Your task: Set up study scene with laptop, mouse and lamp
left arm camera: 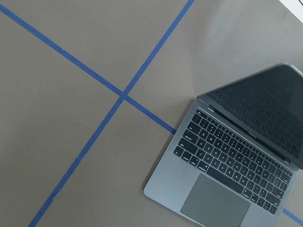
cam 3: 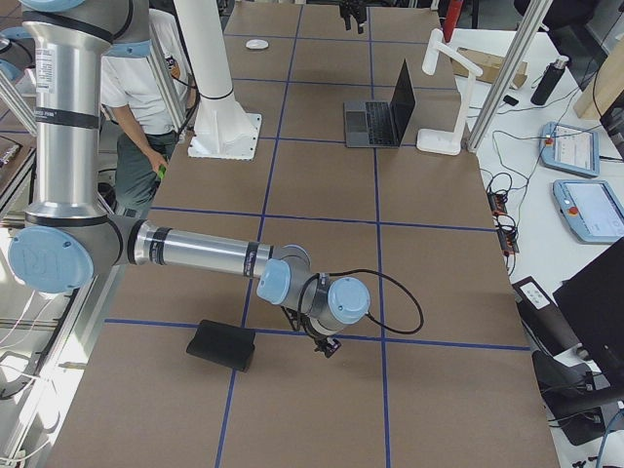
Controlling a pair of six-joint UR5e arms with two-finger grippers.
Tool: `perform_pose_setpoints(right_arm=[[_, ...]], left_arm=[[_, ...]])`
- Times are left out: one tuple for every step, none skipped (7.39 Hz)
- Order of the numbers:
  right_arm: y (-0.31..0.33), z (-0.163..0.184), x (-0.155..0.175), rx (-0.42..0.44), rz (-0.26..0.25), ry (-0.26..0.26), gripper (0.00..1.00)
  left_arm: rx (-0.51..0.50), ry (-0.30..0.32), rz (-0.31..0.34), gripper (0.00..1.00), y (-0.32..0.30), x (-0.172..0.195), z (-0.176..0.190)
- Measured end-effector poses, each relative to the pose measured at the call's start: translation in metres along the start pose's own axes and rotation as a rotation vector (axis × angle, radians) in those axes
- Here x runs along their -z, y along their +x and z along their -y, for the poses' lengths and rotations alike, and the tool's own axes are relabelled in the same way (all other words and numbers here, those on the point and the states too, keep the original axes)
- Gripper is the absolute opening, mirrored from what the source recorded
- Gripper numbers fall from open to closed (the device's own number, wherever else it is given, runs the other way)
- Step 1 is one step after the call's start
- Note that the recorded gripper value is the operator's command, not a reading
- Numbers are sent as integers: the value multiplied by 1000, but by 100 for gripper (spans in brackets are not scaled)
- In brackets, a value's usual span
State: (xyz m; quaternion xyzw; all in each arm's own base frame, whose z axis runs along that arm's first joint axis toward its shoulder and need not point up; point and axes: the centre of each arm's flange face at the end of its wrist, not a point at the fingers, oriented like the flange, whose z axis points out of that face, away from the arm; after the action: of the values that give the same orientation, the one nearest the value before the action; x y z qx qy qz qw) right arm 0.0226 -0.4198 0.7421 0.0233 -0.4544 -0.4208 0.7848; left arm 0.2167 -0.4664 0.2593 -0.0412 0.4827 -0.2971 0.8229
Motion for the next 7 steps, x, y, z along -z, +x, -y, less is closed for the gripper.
perform_pose_setpoints(right_arm=[[6, -9, -14, -5, 54, -26, 99], [11, -20, -30, -14, 105, -36, 98], [12, -27, -43, -27, 153, -33, 98], [9, -33, -57, -36, 203, -25, 98], [4, -39, -70, -38, 241, -20, 96], [0, -44, -80, -40, 265, -24, 94], [-3, -47, -87, -41, 279, -33, 94]], left_arm=[[2, 7, -5, 95, 0, 4, 2], [3, 11, -8, 95, 0, 6, 4], [3, 14, -10, 95, 0, 8, 4], [2, 15, -15, 95, 0, 10, 3], [-1, 16, -20, 95, 0, 13, 1], [-3, 17, -23, 95, 1, 15, 1], [-3, 18, -24, 95, 1, 15, 0]])
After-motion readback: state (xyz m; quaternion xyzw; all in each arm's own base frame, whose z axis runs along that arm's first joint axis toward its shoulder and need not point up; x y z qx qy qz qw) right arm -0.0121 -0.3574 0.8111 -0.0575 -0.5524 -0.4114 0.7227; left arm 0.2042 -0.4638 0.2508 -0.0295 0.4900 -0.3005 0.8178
